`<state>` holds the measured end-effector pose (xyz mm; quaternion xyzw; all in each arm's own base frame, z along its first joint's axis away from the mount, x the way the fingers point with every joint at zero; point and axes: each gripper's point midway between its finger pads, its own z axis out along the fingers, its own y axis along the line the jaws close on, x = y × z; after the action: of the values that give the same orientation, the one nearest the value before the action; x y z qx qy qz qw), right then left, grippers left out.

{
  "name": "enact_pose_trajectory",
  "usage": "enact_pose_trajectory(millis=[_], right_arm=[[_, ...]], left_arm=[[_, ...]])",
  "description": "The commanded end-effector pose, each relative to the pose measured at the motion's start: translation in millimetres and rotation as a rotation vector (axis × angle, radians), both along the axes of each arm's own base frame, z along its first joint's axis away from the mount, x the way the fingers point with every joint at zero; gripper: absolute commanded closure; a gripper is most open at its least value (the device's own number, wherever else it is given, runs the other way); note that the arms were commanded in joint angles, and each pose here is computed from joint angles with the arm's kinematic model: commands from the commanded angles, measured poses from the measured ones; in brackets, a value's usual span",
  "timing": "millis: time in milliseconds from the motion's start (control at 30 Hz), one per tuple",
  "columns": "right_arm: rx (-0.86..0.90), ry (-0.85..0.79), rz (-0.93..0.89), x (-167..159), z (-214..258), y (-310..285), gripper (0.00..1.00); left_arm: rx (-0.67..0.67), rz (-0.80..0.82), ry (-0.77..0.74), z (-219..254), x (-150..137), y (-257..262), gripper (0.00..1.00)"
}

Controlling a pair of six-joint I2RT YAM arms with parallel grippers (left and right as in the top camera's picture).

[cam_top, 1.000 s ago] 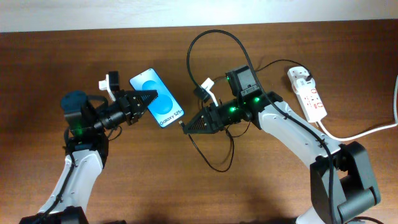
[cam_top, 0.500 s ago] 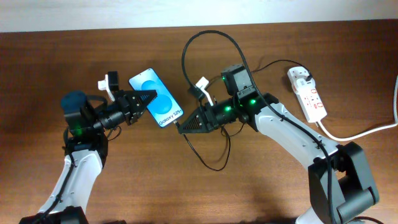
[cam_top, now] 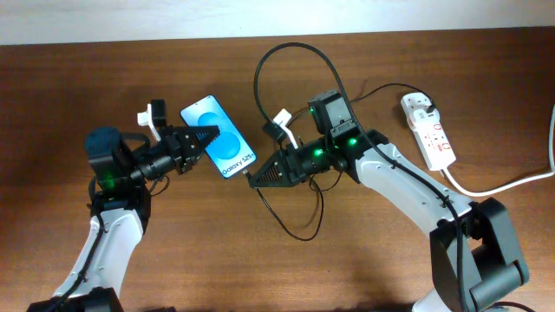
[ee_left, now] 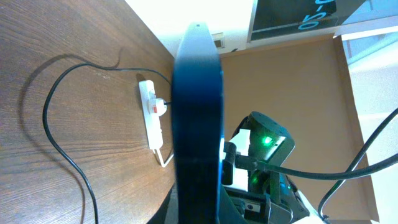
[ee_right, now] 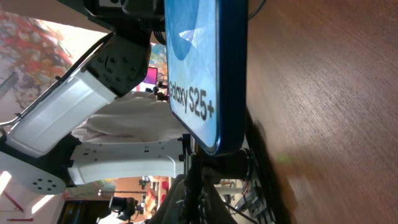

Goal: Plug charger to phone and switch on socket
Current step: 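Press the cable plug further into the port while left gripper holds phone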

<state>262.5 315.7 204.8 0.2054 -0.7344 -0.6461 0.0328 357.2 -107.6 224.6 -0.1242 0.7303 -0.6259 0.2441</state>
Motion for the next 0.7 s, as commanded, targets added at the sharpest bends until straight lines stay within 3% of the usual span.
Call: enact_pose_trajectory(millis=[0,667], right_arm=[[0.022,-0.062,0.007,-1.0,9.1,1.0,0.96],[0.002,-0.052,-0.011,2.2,6.9,1.6,0.96]], left_arm=[[-0.002,-0.024,-0.029,9.0,-2.5,-2.0,1.00],[-0.002,-0.026,-0.029,9.0,-2.7,-2.3,1.00]])
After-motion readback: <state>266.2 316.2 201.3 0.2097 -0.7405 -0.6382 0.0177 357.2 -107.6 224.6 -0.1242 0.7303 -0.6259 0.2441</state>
